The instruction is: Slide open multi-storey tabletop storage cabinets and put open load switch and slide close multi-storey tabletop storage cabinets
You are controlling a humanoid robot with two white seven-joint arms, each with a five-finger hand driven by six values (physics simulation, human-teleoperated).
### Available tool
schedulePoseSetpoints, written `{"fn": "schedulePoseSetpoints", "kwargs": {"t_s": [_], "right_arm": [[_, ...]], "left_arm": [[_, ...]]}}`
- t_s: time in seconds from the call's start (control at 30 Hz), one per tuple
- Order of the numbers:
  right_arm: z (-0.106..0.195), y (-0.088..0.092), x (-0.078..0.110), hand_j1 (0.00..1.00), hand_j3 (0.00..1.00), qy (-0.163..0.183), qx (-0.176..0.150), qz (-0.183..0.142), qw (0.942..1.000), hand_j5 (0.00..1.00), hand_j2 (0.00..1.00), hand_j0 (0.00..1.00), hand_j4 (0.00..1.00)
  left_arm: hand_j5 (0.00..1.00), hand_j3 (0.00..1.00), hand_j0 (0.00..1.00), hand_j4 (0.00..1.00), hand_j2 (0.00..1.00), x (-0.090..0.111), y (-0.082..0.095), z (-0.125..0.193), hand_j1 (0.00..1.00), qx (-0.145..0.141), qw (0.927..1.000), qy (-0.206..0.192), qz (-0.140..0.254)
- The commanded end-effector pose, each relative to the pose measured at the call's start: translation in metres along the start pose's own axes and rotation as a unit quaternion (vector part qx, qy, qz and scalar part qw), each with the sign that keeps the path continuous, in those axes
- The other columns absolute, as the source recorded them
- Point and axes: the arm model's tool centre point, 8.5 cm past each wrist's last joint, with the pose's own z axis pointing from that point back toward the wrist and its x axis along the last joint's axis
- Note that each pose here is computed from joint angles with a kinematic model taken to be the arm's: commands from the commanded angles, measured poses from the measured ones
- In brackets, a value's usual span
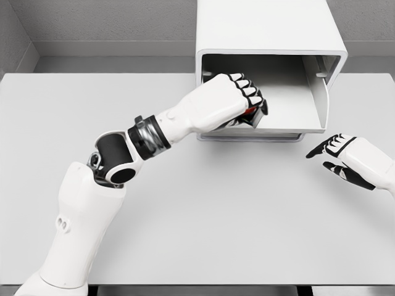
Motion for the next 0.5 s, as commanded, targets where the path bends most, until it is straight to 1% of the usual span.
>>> {"fn": "schedulePoseSetpoints", "kwargs": {"t_s": [0.0,0.1,0.17,0.27,0.33,0.47], "right_arm": [[0.0002,-0.0009,-0.0002,0.6,0.6,0.0,-0.002,-0.002,1.0,0.6,0.6,0.6,0.6],[0.0002,-0.0009,-0.0002,0.6,0.6,0.0,-0.002,-0.002,1.0,0.6,0.6,0.6,0.6],[-0.0001,-0.001,0.0002,0.6,0.6,-0.001,-0.002,-0.002,1.0,0.6,0.6,0.6,0.6],[0.0002,-0.0009,-0.0002,0.6,0.6,0.0,-0.002,-0.002,1.0,0.6,0.6,0.6,0.6],[0.0002,-0.0009,-0.0002,0.6,0.6,0.0,-0.002,-0.002,1.0,0.6,0.6,0.6,0.6],[0.0002,-0.0009,-0.0002,0.6,0.6,0.0,-0.002,-0.002,1.0,0.6,0.6,0.6,0.6]], "left_arm": [[0.69,0.69,0.69,0.69,0.69,-0.0002,0.0011,0.0002,0.69,0.003,1.0,0.0,0.002],[0.69,0.69,0.69,0.69,0.69,-0.0008,0.0009,0.0005,0.69,0.003,1.0,0.001,0.003],[0.72,0.72,0.72,0.72,0.72,-0.0005,0.0014,0.0005,0.72,0.004,1.0,0.001,0.003],[0.72,0.72,0.72,0.72,0.72,-0.0006,0.0013,0.0005,0.72,0.003,1.0,0.001,0.002],[0.75,0.75,0.75,0.75,0.75,-0.0008,0.0009,0.0005,0.75,0.003,1.0,0.001,0.003],[0.78,0.78,0.78,0.78,0.78,-0.0008,0.0009,0.0005,0.78,0.003,1.0,0.001,0.003]]}}
